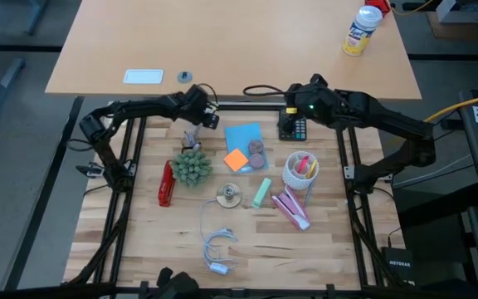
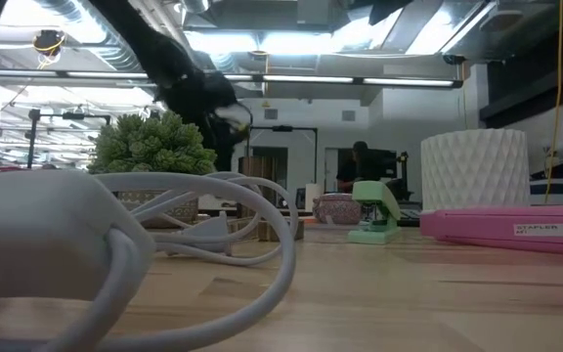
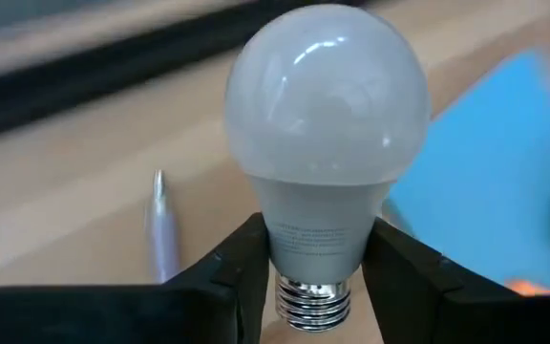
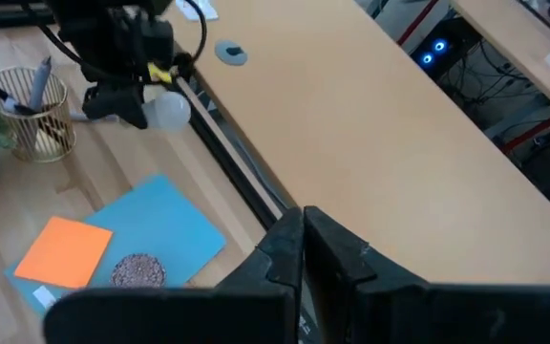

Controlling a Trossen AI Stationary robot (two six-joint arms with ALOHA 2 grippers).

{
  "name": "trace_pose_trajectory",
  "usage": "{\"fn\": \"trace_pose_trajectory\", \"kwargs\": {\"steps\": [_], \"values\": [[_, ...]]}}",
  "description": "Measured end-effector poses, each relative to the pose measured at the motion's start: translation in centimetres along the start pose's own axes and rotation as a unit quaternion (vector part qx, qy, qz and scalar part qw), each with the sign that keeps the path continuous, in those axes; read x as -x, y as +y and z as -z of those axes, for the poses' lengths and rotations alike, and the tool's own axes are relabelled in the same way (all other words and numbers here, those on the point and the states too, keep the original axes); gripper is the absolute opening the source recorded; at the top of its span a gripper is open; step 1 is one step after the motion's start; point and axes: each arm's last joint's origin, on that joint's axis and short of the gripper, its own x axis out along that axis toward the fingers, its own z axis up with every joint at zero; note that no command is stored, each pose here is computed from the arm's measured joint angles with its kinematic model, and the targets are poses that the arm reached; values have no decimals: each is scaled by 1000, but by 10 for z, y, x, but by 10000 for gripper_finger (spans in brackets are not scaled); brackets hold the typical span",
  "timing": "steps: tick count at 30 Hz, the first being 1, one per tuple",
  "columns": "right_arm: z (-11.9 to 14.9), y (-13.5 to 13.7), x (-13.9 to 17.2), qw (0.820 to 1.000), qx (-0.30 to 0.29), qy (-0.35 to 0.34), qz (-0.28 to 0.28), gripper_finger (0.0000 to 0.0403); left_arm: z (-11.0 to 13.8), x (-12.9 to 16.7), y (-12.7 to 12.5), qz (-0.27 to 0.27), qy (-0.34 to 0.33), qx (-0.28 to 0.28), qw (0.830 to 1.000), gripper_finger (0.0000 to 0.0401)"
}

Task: Screw lightbulb
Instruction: Insert the white lightbulb into the lamp socket

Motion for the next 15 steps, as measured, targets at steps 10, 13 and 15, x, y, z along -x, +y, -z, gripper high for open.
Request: {"fn": "trace_pose_trajectory", "kwargs": {"steps": [10,13,15], "values": [[3,-16,24,999,-20,-31,2,17,-14,77,-14,85,-92,26,992,142],[4,-20,31,999,-25,-38,1,17,-11,100,-21,124,-109,23,986,141],[4,-23,34,999,-21,-43,2,17,-9,116,-27,146,-123,16,982,141]]}}
